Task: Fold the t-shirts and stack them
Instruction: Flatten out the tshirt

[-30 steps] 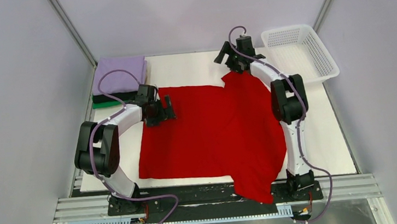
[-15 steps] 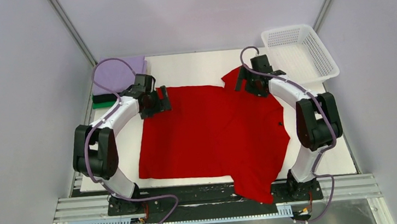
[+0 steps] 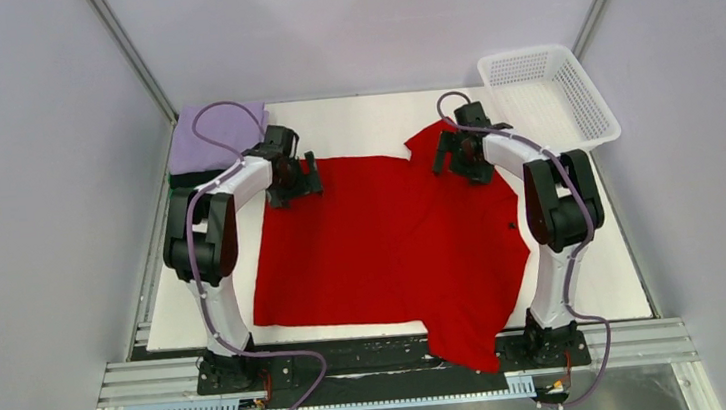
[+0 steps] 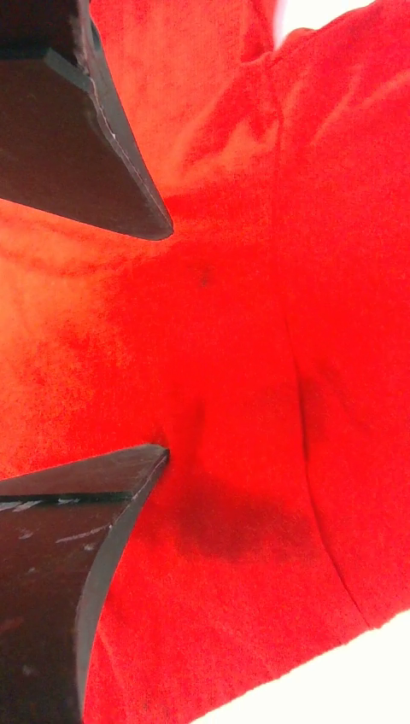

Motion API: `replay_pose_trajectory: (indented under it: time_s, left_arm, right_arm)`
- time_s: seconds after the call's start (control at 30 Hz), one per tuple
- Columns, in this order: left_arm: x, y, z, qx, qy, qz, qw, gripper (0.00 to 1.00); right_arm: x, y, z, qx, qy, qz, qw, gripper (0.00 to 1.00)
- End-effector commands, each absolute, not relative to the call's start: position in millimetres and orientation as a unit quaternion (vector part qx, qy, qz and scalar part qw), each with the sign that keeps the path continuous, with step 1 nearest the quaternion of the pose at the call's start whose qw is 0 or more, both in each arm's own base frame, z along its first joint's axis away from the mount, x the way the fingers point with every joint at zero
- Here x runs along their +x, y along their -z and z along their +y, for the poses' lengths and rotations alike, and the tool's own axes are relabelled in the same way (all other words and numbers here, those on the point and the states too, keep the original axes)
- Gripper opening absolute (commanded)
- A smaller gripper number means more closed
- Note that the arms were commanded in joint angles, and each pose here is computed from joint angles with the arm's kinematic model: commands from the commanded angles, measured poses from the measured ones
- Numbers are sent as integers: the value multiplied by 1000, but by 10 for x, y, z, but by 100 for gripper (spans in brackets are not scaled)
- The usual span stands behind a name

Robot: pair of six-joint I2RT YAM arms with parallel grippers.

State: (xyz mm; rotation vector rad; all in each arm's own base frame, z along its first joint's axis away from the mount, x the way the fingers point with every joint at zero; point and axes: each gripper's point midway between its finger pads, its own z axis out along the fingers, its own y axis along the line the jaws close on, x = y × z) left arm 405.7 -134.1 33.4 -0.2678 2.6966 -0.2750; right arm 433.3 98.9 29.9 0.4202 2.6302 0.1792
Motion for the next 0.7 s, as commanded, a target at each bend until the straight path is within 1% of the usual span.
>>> replay_pose_trajectory:
  time_s: [0.0, 0.27, 0.47, 0.53, 0.67]
  left_arm:
    - [4248, -193, -1298, -103, 73, 970, 208, 100]
    - [4605, -1, -1165, -123, 46, 972, 195, 100]
    - [4883, 67, -1117, -131, 48, 970, 200, 100]
    - [4997, 26, -1141, -129, 52, 969, 207, 100]
    - [5027, -22, -1193, -120, 65, 969, 206, 100]
  right_arm:
    - [4533, -148, 845, 178, -61, 955, 229, 100]
    - [5081, -26, 682, 188, -63, 951, 237, 100]
    - [5545, 60, 662, 191, -91, 945, 248, 100]
    - [5664, 19, 672, 189, -95, 943, 257, 100]
    - [5725, -191, 730, 186, -110, 937, 274, 100]
